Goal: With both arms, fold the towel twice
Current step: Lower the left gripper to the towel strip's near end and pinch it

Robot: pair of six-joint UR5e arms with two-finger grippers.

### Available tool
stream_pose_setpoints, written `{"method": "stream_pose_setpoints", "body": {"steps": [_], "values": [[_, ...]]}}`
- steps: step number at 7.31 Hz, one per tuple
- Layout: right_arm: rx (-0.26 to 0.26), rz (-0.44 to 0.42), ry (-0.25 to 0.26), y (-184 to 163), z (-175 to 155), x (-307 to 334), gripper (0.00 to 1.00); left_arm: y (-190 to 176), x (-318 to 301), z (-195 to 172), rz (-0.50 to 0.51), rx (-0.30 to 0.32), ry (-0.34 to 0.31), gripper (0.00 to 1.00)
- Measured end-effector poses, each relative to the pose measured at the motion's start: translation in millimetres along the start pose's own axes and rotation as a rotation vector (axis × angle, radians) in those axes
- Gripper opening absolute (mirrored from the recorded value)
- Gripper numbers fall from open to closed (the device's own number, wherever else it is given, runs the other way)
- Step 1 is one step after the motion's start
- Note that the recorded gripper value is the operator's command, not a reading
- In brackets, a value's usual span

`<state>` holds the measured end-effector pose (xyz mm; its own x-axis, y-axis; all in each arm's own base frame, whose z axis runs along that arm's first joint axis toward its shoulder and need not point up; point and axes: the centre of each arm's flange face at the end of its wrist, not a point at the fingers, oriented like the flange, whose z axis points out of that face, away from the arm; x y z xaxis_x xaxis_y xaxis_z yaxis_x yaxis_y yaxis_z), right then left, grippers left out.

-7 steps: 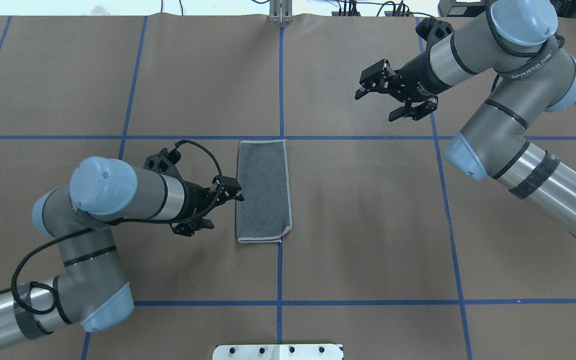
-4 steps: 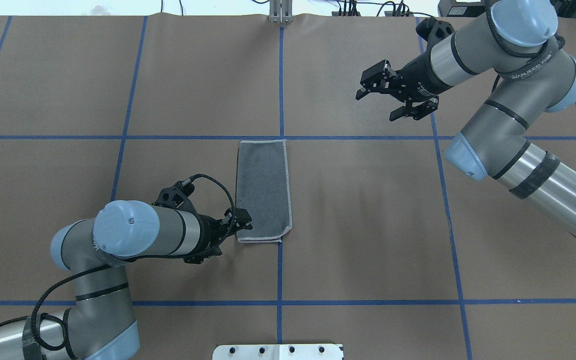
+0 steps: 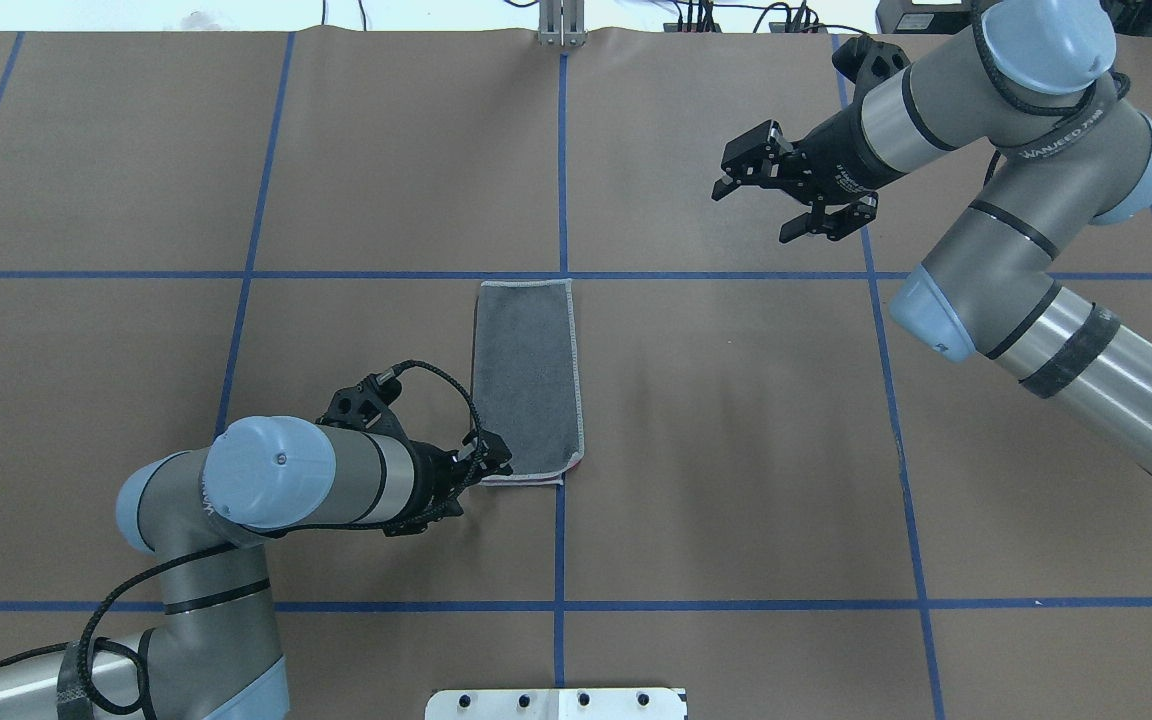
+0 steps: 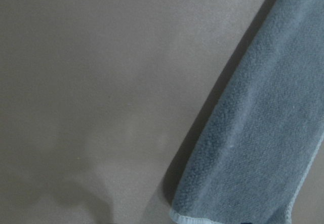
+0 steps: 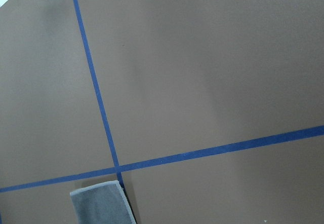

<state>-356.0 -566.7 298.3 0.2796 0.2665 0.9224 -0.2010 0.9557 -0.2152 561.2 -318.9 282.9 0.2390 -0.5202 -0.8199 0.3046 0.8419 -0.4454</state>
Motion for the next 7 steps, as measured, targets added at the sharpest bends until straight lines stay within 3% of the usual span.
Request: {"method": "stream_pose_setpoints", "body": {"steps": [5,7], "values": [[-0.001,0.007,0.008,-0.6,1.8,7.5,1.00,-1.4,10.0,8.2,0.004,0.014,-0.016,0.66],[-0.002,0.007,0.009,-0.3,2.3,8.2,1.00,-4.7,9.1,10.4,0.004,0.020,-0.020,0.52]]}}
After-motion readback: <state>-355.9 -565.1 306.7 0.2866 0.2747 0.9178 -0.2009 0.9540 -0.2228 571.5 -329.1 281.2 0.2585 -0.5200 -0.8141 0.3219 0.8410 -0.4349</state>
